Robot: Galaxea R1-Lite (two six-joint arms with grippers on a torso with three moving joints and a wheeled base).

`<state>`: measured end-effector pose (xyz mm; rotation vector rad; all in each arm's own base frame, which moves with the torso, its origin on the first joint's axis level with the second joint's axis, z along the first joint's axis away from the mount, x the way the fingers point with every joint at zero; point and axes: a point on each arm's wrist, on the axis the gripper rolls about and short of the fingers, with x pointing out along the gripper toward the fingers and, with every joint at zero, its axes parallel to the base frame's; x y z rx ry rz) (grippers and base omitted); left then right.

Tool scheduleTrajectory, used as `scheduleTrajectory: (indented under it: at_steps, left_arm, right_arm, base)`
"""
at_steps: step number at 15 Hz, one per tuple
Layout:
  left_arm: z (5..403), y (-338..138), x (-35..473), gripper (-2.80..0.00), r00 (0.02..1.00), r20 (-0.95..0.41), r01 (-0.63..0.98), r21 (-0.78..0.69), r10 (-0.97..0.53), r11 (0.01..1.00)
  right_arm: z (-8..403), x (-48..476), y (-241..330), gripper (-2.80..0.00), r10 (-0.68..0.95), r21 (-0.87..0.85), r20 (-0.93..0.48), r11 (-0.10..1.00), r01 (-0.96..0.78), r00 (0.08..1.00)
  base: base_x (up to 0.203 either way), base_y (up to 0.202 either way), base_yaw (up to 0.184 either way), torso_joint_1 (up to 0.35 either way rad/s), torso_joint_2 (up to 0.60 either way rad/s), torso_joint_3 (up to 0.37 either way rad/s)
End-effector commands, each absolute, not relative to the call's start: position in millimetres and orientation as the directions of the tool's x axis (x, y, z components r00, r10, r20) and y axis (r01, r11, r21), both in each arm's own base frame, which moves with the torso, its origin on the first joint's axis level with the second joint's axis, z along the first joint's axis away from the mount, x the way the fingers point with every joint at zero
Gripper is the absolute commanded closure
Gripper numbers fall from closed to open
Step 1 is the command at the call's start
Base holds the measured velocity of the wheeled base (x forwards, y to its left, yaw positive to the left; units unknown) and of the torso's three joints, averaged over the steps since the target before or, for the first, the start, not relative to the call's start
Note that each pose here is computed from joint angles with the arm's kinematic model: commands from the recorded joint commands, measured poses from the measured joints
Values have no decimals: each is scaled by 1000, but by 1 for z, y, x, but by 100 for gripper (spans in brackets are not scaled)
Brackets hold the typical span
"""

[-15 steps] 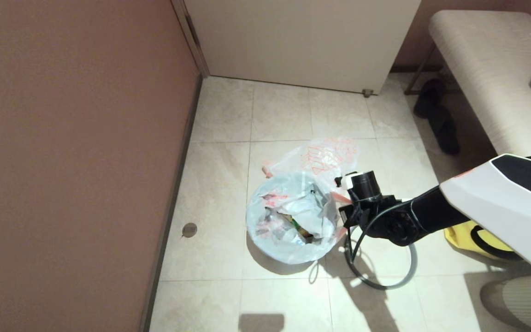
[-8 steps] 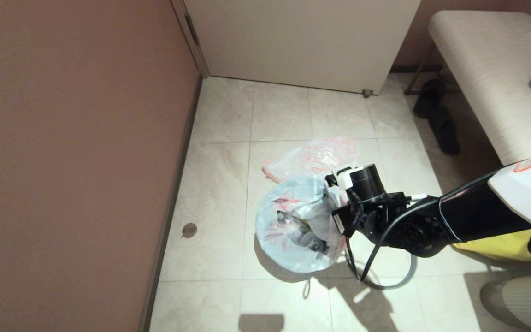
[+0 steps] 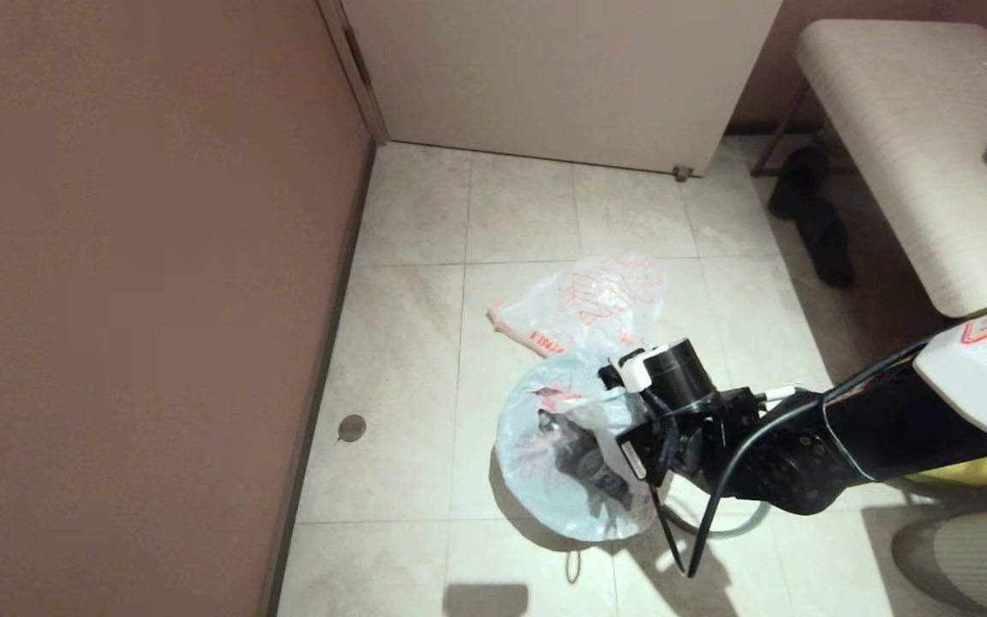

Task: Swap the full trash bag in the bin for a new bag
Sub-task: Place the trash bag on the floor

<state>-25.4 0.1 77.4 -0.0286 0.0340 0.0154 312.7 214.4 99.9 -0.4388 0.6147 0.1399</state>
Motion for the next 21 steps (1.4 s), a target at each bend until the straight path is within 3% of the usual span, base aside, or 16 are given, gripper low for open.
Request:
scheduleTrajectory:
  at_steps: [1,6,8,15,21]
  left_arm:
    - [77,0,-25,0,999,-35,-17,-29,16,999]
    - [77,0,-25,0,999,-35,-16,-29,15,999]
    - [77,0,-25,0,999,-35,-18,-29,17,999]
    - [77,0,-25,0,999,-35,-16,-29,15,999]
    - [77,0,-25,0,999,-35,-18,-29,17,999]
  right_arm:
    - [71,325,206,0,-53,-378,-625,894,-242,779]
    - [10,361,214,0,-52,-386,-594,894,-228,803]
    - [10,371,229,0,0,-361,-564,899,-247,825]
    - [98,339,266,0,233,-218,-444,908,-357,865]
    - [148,316,247,0,259,-57,-478,944,-324,839]
  base:
    - [0,0,0,0,0,0]
    - [0,0,0,0,0,0]
    - [0,0,0,0,0,0]
    - [0,0,0,0,0,0]
    - [0,0,0,0,0,0]
